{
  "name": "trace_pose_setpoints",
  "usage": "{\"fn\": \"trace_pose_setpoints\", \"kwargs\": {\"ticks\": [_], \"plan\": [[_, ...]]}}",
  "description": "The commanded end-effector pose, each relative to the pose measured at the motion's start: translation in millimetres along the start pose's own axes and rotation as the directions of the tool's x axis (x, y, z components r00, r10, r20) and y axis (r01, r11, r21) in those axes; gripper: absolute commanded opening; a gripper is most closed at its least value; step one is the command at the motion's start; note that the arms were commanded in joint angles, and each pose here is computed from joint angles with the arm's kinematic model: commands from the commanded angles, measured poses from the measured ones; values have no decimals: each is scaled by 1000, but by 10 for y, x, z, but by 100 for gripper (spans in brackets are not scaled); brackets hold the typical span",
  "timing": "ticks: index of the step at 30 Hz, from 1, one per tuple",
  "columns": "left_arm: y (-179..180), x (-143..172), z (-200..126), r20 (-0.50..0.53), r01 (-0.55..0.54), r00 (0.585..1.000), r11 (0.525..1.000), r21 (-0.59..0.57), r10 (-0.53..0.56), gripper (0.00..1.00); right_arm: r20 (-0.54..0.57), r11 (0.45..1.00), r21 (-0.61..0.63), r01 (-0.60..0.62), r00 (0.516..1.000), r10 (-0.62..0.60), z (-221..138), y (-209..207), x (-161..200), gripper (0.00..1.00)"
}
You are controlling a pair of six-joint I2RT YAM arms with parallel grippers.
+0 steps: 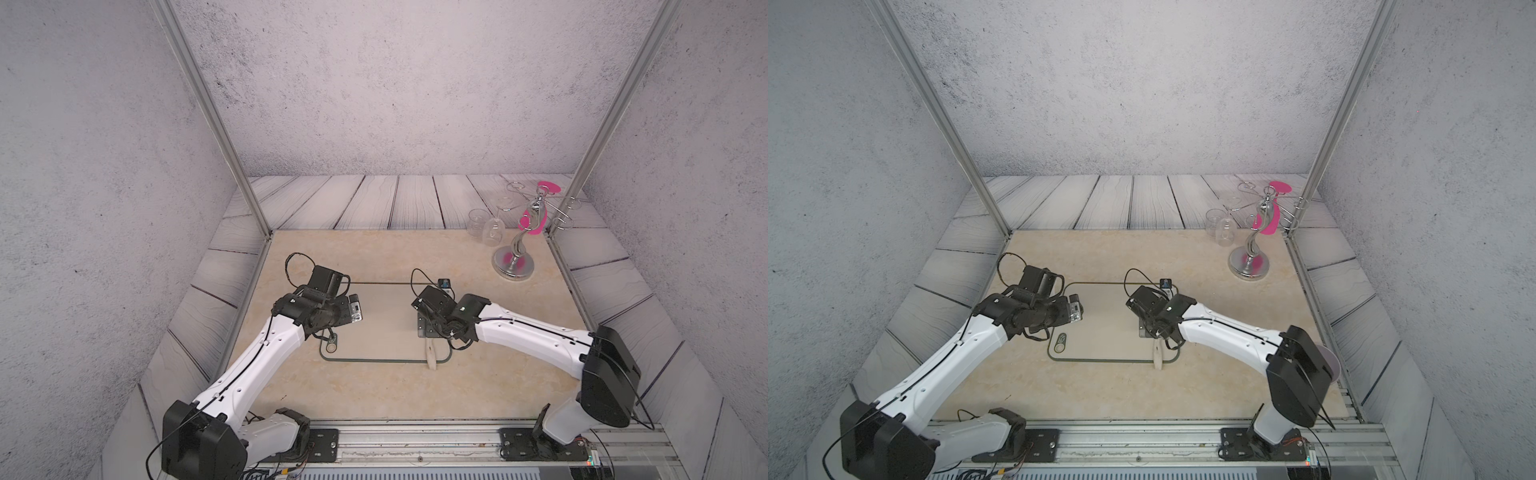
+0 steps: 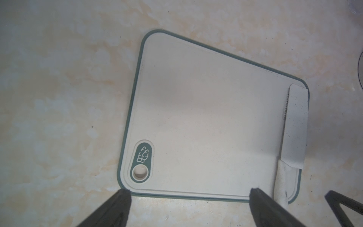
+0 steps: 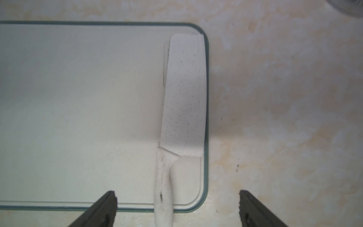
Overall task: Align the knife with the edge of the cutting board
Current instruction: Place the knife at the edge of the cutting board, then reset both arms
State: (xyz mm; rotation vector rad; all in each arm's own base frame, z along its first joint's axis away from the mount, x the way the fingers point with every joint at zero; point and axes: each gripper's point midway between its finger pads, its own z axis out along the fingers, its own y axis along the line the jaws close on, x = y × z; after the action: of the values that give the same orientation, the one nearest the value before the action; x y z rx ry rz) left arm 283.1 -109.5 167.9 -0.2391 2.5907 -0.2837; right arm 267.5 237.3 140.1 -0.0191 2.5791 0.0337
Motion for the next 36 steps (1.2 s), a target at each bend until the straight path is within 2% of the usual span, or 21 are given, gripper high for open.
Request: {"fn": "trace_pose_setpoints", "kwargs": {"ticks": [1,4,7,11,14,17,20,24,28,33,36], "plan": [[72,-216,-120,90,-14,996,997,-71,20,100,129,994,103,42,990,-56,-171,-359,-216,99],[162,-391,-155,155,-2,988,989,-146,25,100,265,989,148,16,963,-55,-336,-640,-448,99],[248,-604,-198,234,1,971,974,-228,54,100,398,975,220,-7,914,-83,-429,-940,-631,99],[346,-864,-237,336,-16,932,946,-325,132,100,396,970,242,-36,916,-65,-278,-1349,-737,99],[524,-990,-218,404,-5,896,913,-407,185,100,391,944,325,-52,917,-83,-151,-1717,-817,99],[745,-1060,-109,412,20,889,882,-471,200,100,428,924,371,-90,900,-84,-15,-1979,-869,99],[1024,-1083,-5,419,74,885,828,-555,202,100,434,912,386,-137,900,-49,190,-2247,-805,99],[1224,-1061,247,425,80,879,810,-581,217,100,412,900,395,-184,911,5,431,-2545,-753,99],[1365,-996,512,392,24,873,776,-630,292,100,427,883,414,-221,904,26,625,-2761,-735,99],[1428,-982,738,427,7,846,794,-607,319,100,506,886,392,-247,862,17,762,-2828,-809,99],[1372,-1071,739,477,8,818,823,-568,322,100,531,932,318,-177,847,-20,779,-2668,-882,99]]}}
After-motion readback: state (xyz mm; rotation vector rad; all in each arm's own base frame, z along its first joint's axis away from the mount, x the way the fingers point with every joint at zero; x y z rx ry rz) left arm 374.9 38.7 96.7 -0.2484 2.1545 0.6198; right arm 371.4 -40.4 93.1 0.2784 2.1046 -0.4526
